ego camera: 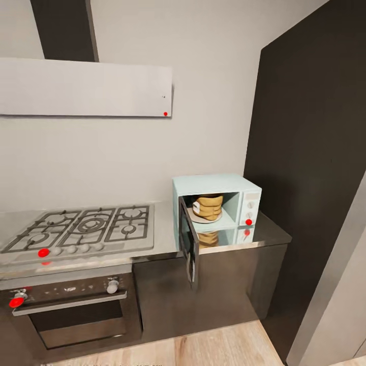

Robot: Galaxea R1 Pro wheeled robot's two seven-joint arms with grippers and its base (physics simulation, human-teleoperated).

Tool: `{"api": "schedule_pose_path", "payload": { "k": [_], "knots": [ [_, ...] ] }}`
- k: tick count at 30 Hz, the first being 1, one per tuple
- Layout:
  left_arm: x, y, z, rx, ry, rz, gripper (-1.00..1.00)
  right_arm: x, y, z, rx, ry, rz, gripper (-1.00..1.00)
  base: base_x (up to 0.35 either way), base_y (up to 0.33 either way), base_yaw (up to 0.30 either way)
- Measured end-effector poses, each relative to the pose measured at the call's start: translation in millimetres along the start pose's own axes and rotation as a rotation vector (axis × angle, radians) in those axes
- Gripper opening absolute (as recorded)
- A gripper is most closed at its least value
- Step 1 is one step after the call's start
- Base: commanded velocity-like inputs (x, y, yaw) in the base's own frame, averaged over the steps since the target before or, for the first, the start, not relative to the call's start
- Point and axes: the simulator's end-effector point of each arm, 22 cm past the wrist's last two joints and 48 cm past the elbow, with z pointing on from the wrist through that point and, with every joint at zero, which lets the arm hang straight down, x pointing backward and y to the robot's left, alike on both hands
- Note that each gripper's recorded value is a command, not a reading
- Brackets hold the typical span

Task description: In the kitchen, take the popcorn bag from the countertop, put it into the microwave, and heat it until the popcorn is cooked so the cooked popcorn ends up inside the bag.

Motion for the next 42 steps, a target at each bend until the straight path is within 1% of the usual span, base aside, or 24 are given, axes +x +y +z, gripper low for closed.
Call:
{"api": "schedule_pose_path", "payload": {
  "k": [5,7,9,10,11,12,14,16,18,20,23,24,25,26,28,29,30,33,34,35,36,37,38,42],
  "knots": [
    [-9,-6,0.1,0.018,-0.018,0.005,1.0,2,3,0.3,-0.003,0.001,-0.003,1.0,0.0,0.0,0.113],
    [-30,-15,-0.3,0.037,-0.062,0.008,1.0,2,3,0.4,-0.003,0.001,-0.003,1.0,0.0,0.0,0.011],
    [-73,-29,-4.3,0.065,-0.146,0.004,1.0,2,1,0.2,-0.001,0.001,-0.003,1.0,0.0,0.0,0.004],
    [-99,-37,-8.9,0.082,-0.199,0.008,1.0,2,0,0.1,0.0,0.001,-0.003,1.0,0.0,0.0,0.002],
    [-117,-43,-12.9,0.094,-0.234,0.014,1.0,2,1,0.2,0.0,0.001,-0.003,1.0,0.0,0.0,0.0],
    [-149,-55,-22.2,0.117,-0.281,0.037,1.0,1,2,0.3,-0.002,0.001,-0.004,1.0,0.0,0.0,0.0],
    [-185,-69,-36.8,0.143,-0.331,0.059,1.0,1,3,0.3,-0.003,0.0,-0.004,1.0,0.0,0.0,0.0],
    [-231,-86,-62.1,0.174,-0.391,0.081,1.0,1,4,0.4,-0.004,0.0,-0.005,1.0,0.0,0.0,0.0],
    [-278,-101,-96.4,0.207,-0.464,0.091,1.0,1,4,0.4,-0.004,0.0,-0.006,1.0,0.0,0.0,0.0],
    [-325,-119,-145.2,0.251,-0.548,0.097,1.0,1,4,0.4,-0.004,-0.001,-0.007,1.0,0.0,0.0,0.0],
    [-366,-134,-202.6,0.299,-0.632,0.108,1.0,-2,4,0.4,-0.004,-0.015,-0.009,1.0,0.0,0.0,0.0],
    [-373,-138,-213.2,0.308,-0.638,0.114,1.0,-4,4,0.4,-0.005,-0.02,-0.01,1.0,0.0,0.0,0.0],
    [-389,-153,-233.5,0.334,-0.645,0.123,1.0,-5,5,0.4,-0.005,-0.026,-0.011,1.0,0.0,0.0,0.0],
    [-402,-163,-246.9,0.351,-0.659,0.126,1.0,-6,5,0.4,-0.006,-0.029,-0.011,1.0,0.0,0.0,0.0],
    [-433,-187,-279.5,0.395,-0.707,0.125,1.0,-6,5,0.4,-0.006,-0.032,-0.012,1.0,0.0,0.0,0.0],
    [-455,-206,-308.5,0.435,-0.758,0.118,1.0,-7,5,0.4,-0.005,-0.034,-0.012,1.0,0.0,0.0,0.0],
    [-466,-215,-324.2,0.456,-0.786,0.114,1.0,-7,5,0.4,-0.006,-0.034,-0.012,1.0,0.0,0.0,0.0],
    [-478,-228,-345.5,0.489,-0.843,0.107,1.0,-7,5,0.4,-0.005,-0.035,-0.013,1.0,0.0,0.0,0.0],
    [-480,-235,-352.5,0.501,-0.868,0.114,1.0,-7,5,0.4,-0.005,-0.035,-0.012,1.0,0.0,0.0,0.0],
    [-475,-261,-366.8,0.53,-0.917,0.167,1.0,-7,6,0.4,-0.005,-0.035,-0.012,1.0,0.0,0.0,0.0],
    [-470,-273,-371.5,0.54,-0.928,0.2,1.0,-7,6,0.5,-0.006,-0.035,-0.012,1.0,0.0,0.0,0.0],
    [-465,-282,-376.1,0.546,-0.938,0.223,1.0,-7,6,0.5,-0.005,-0.035,-0.012,1.0,0.0,0.0,0.0],
    [-460,-293,-381.6,0.536,-0.951,0.248,1.0,-7,6,0.5,-0.006,-0.035,-0.011,1.0,0.0,0.0,0.0],
    [-454,-299,-383.9,0.494,-0.965,0.262,1.0,-7,7,0.5,-0.007,-0.036,-0.009,1.0,0.0,0.0,0.0]
  ]
}}
